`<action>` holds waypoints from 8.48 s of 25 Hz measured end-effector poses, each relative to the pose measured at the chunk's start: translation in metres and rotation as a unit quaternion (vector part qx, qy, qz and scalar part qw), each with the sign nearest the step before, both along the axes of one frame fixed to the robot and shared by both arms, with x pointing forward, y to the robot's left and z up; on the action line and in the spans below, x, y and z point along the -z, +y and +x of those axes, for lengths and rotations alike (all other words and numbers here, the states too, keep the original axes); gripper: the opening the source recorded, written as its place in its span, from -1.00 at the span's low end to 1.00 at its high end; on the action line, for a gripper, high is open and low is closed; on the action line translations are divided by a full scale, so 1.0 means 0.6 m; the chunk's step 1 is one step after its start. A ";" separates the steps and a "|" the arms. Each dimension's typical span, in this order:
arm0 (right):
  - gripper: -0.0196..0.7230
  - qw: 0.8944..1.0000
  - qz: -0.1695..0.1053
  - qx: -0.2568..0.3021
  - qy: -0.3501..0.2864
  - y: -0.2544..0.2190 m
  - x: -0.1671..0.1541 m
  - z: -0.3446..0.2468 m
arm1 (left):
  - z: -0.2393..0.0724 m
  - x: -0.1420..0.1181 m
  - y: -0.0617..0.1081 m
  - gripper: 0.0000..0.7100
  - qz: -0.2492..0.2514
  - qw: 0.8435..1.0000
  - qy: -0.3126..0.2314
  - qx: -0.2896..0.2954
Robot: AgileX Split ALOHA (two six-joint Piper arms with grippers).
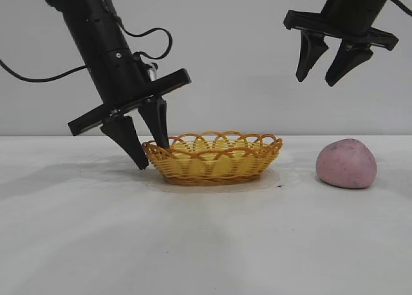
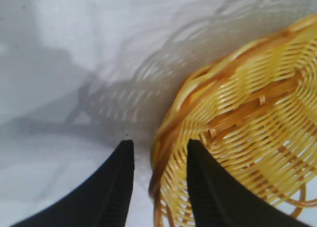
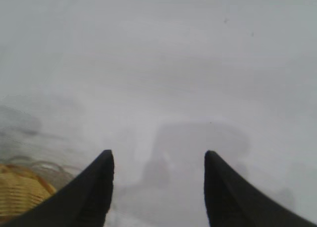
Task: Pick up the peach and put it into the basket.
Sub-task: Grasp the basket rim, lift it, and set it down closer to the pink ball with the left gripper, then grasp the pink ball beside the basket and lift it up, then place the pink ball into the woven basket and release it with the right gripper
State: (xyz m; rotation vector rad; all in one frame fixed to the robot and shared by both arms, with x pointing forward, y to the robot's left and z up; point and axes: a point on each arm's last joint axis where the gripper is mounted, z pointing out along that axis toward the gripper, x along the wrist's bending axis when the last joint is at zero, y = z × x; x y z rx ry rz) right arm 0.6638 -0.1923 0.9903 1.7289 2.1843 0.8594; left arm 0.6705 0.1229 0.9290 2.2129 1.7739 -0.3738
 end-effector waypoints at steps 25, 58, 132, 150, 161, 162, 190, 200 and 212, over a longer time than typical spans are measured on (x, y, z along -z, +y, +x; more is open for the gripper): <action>0.02 1.000 -0.001 -0.005 0.011 0.000 0.002 -0.003 | 0.068 -0.076 0.131 0.40 0.181 0.978 -0.103 -0.005; 0.02 1.000 -0.002 -0.007 0.017 0.001 0.003 -0.005 | -0.276 -0.191 0.286 0.40 0.219 0.970 -0.066 -0.083; 0.02 0.962 -0.064 -0.070 0.257 0.008 0.081 -0.058 | -0.735 -0.193 0.296 0.40 0.109 0.850 -0.481 -0.182; -0.95 0.951 -0.090 -0.094 0.280 0.004 0.103 -0.058 | -0.735 -0.193 0.296 0.40 0.109 0.850 -0.481 -0.182; -0.95 0.973 -0.051 -0.131 0.182 0.023 -0.033 -0.088 | -0.735 -0.193 0.296 0.40 0.109 0.850 -0.481 -0.182; -0.95 0.974 -0.045 -0.142 0.172 0.032 -0.040 -0.092 | -0.735 -0.193 0.296 0.40 0.109 0.850 -0.481 -0.182; -0.40 0.961 -0.047 -0.255 0.101 0.230 0.059 -0.073 | -0.735 -0.193 0.296 0.40 0.110 0.850 -0.481 -0.182; 0.09 0.963 -0.044 -0.247 0.098 0.231 0.060 -0.071 | -0.735 -0.193 0.296 0.40 0.110 0.850 -0.481 -0.183; 0.09 0.981 -0.045 -0.157 0.106 0.146 0.020 -0.040 | -0.735 -0.193 0.296 0.40 0.111 0.850 -0.482 -0.182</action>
